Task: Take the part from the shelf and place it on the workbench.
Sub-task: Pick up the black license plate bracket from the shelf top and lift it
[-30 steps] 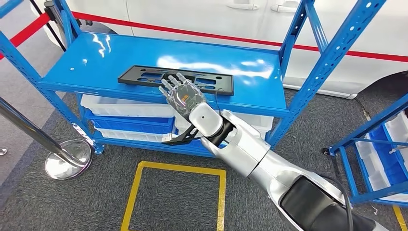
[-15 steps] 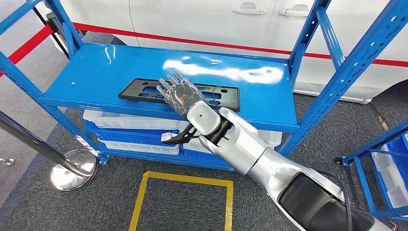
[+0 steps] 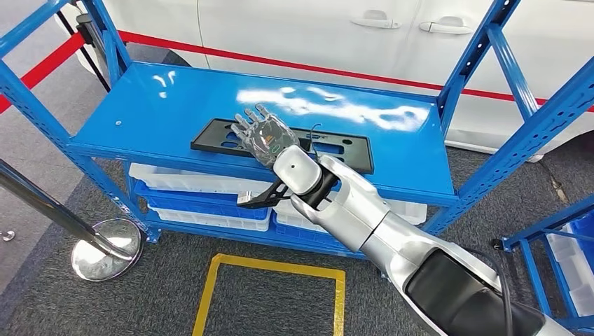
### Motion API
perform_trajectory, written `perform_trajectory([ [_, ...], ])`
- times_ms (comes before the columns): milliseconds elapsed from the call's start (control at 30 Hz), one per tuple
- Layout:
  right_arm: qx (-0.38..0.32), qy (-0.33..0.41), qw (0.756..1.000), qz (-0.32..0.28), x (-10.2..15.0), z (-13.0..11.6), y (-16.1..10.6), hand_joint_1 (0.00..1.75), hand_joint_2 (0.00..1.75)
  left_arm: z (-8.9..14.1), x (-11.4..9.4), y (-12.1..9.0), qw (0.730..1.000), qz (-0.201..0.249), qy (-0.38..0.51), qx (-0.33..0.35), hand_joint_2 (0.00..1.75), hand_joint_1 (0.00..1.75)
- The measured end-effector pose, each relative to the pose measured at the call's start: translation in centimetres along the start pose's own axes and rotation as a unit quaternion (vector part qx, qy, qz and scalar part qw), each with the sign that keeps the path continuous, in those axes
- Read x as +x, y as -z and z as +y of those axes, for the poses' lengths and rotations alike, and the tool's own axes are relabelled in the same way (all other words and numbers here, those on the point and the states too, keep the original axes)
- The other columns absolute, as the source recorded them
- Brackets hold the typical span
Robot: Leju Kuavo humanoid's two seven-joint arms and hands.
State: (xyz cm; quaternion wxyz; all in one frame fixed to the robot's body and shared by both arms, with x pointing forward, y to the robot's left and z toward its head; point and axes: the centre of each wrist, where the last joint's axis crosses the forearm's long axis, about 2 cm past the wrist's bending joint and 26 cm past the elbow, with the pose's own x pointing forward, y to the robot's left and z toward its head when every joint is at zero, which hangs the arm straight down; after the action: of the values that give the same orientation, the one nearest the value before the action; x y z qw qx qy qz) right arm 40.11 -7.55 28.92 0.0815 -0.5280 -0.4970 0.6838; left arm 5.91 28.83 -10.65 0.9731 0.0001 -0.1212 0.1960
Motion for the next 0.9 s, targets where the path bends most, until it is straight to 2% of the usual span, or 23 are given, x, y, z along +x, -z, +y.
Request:
perform_trajectory([
  [300,0.001,-0.003,1.0,0.002,-0.4,-0.1,0.2,0.0,1.75,-0.1,0.0,0.0,1.0,0.003,0.0,-0.002,0.0,0.0],
  [433,0.023,-0.001,1.0,0.006,-0.9,0.2,0.4,0.0,1.75,0.0,0.2,0.1,1.0,0.003,0.003,0.001,0.0,0.0],
  [700,0.111,0.013,0.992,0.058,-5.0,4.0,0.9,0.0,1.75,0.3,0.1,0.1,1.0,0.012,-0.006,0.015,0.0,0.0],
  [900,0.136,0.021,0.988,0.063,-5.7,5.5,0.7,0.0,1.75,0.3,0.0,0.1,1.0,0.016,-0.015,0.003,0.0,0.0],
])
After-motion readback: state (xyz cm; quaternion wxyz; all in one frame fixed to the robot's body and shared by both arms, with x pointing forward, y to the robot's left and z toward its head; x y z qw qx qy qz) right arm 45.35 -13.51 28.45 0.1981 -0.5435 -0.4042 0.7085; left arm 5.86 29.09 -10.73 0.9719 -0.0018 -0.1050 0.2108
